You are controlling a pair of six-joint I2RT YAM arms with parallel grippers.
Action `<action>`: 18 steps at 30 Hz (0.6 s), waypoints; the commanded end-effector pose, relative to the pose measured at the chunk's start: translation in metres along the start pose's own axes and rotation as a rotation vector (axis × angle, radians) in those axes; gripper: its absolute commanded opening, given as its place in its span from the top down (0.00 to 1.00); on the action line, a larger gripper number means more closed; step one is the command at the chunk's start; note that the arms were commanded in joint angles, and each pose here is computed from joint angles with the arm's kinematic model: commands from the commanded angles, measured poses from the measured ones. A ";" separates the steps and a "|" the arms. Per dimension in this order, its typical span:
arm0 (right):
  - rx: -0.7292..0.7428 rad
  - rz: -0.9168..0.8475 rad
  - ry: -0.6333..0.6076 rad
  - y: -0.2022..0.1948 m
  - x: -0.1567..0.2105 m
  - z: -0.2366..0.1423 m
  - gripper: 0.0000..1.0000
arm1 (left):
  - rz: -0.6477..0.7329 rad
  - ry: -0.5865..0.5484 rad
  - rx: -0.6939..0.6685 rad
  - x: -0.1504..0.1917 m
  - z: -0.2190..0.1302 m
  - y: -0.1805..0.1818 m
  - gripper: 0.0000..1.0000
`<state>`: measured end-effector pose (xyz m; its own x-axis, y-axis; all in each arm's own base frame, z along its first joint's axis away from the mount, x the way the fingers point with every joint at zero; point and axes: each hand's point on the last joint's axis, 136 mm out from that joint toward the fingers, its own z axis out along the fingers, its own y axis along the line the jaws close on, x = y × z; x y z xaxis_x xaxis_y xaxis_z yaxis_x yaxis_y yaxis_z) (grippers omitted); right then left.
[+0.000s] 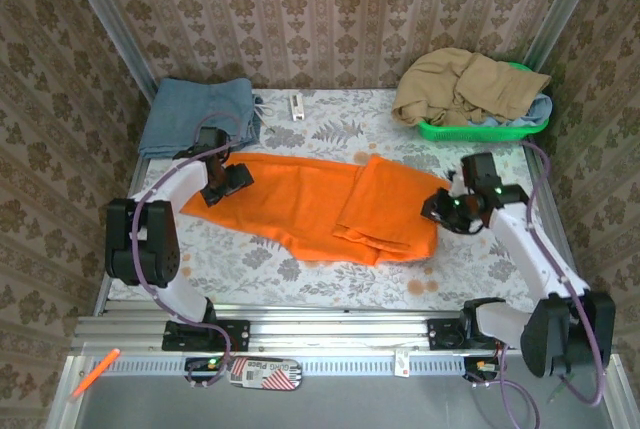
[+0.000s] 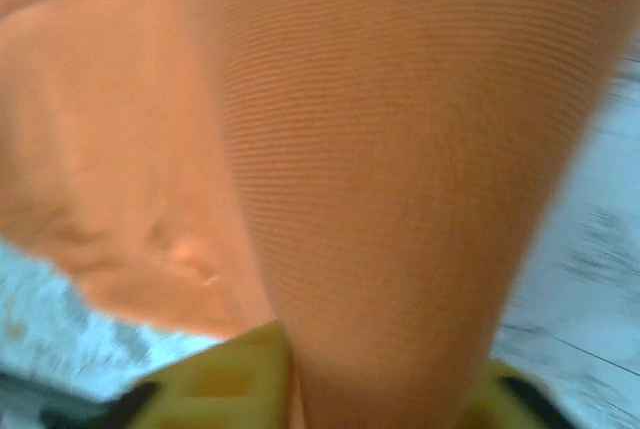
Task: Fold and stack the trousers
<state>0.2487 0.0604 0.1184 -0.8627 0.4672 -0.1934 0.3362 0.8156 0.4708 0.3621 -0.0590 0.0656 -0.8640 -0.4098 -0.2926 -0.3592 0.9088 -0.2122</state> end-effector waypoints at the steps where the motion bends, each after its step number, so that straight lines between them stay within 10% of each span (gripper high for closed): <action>1: 0.149 0.124 -0.117 -0.042 -0.006 -0.017 0.00 | 0.009 -0.016 -0.005 0.007 -0.004 0.004 0.17; 5: 0.214 0.125 -0.262 -0.051 -0.024 -0.044 0.01 | 0.016 -0.007 0.002 0.013 -0.006 0.003 0.17; 14: 0.171 -0.215 -0.110 0.027 0.009 -0.008 0.49 | 0.088 -0.040 0.044 0.028 -0.029 -0.009 0.17; 18: 0.238 -0.442 -0.047 0.084 0.015 0.025 0.36 | 0.088 -0.029 0.019 0.035 -0.024 -0.001 0.17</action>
<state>0.2473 0.1273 0.1258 -0.9399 0.1399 -0.3115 0.0735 0.9737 0.2157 0.3333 -0.0799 0.0872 -0.8692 -0.3502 -0.3490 -0.2752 0.9291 -0.2469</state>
